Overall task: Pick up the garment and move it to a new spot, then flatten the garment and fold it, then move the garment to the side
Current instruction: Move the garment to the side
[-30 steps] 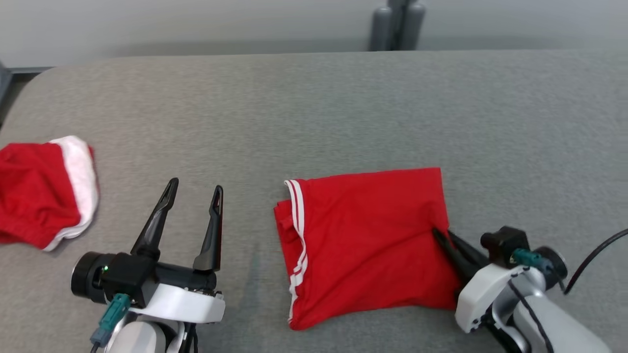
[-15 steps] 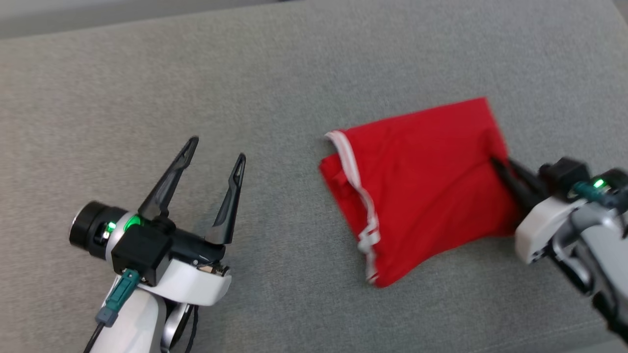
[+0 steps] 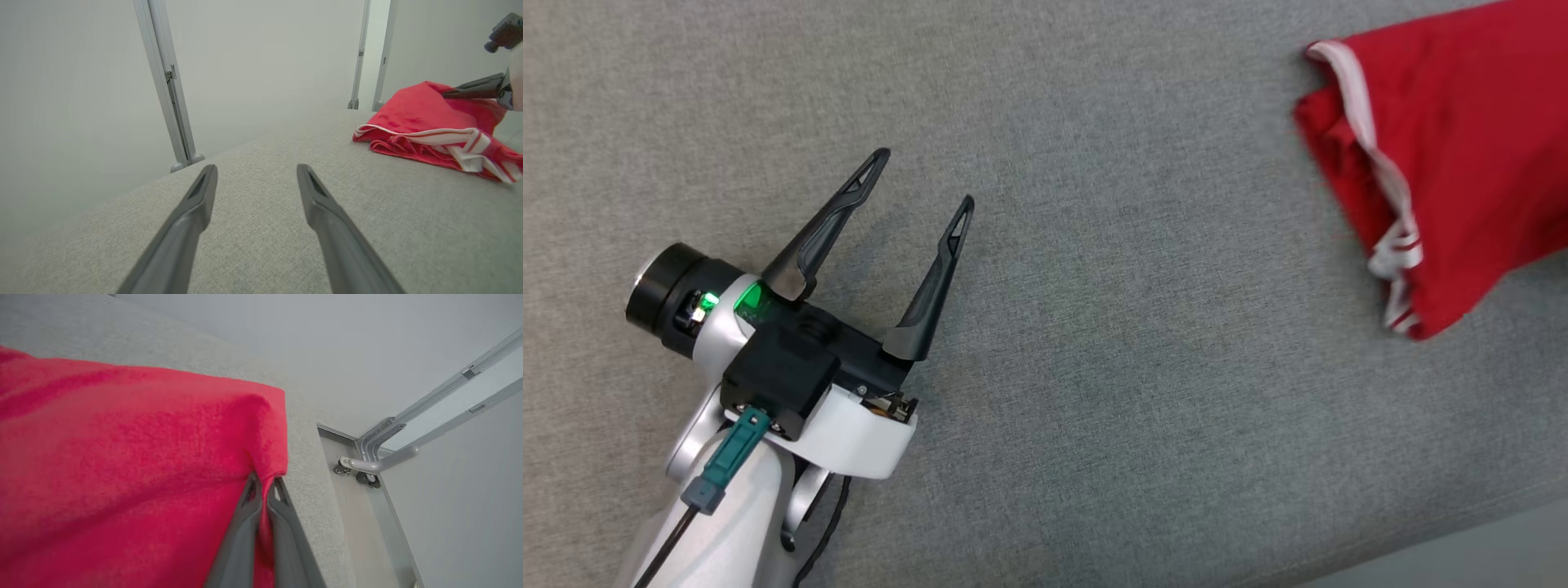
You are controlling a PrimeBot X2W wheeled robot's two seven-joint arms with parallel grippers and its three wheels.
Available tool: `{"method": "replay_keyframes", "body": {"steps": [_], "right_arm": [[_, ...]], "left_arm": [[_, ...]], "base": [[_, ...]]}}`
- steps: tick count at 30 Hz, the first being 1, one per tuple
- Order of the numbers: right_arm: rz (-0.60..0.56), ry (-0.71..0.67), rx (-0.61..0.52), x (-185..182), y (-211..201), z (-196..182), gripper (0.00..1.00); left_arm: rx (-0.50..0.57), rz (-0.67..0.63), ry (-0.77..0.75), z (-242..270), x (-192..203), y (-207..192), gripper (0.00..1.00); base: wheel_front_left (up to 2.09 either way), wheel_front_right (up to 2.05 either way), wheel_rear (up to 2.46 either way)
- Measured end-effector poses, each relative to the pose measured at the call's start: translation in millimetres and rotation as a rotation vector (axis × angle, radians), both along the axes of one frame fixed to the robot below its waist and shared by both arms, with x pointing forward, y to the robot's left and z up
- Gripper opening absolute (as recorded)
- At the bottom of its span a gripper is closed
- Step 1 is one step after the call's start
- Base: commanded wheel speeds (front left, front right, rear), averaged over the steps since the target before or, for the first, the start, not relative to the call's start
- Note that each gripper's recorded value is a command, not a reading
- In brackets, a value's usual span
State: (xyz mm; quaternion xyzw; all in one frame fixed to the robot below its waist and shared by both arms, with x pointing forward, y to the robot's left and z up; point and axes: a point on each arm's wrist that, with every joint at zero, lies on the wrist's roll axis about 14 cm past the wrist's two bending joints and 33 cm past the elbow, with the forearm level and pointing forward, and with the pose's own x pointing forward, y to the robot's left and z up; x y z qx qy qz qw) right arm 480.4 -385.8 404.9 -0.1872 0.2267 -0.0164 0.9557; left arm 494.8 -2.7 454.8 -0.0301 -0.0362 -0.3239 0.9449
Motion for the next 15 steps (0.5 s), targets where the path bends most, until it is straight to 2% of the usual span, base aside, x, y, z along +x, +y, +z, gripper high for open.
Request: {"method": "replay_keyframes", "body": {"steps": [5,12,13,14,15], "right_arm": [[-0.102,-0.042,-0.069,12.6,-43.9,16.1,0.00],[-0.160,-0.041,-0.093,26.3,-58.7,3.2,0.00],[-0.166,-0.042,-0.093,27.9,-59.1,1.1,0.08],[-0.169,-0.045,-0.093,30.0,-59.4,0.1,0.36],[-0.180,-0.051,-0.092,31.7,-61.0,-0.2,0.72]], "left_arm": [[0.013,-0.017,-0.005,-6.3,9.3,-0.8,1.00],[0.022,-0.014,0.006,-18.7,16.5,5.0,1.00],[0.025,-0.014,0.014,-21.7,16.8,5.4,1.00],[0.025,-0.013,0.018,-23.9,17.0,5.5,1.00],[0.025,-0.013,0.022,-26.0,17.4,5.7,1.00]], "base": [[0.00,0.00,0.00],[0.00,0.00,0.00],[0.00,0.00,0.00],[0.00,0.00,0.00],[0.00,0.00,0.00]]}}
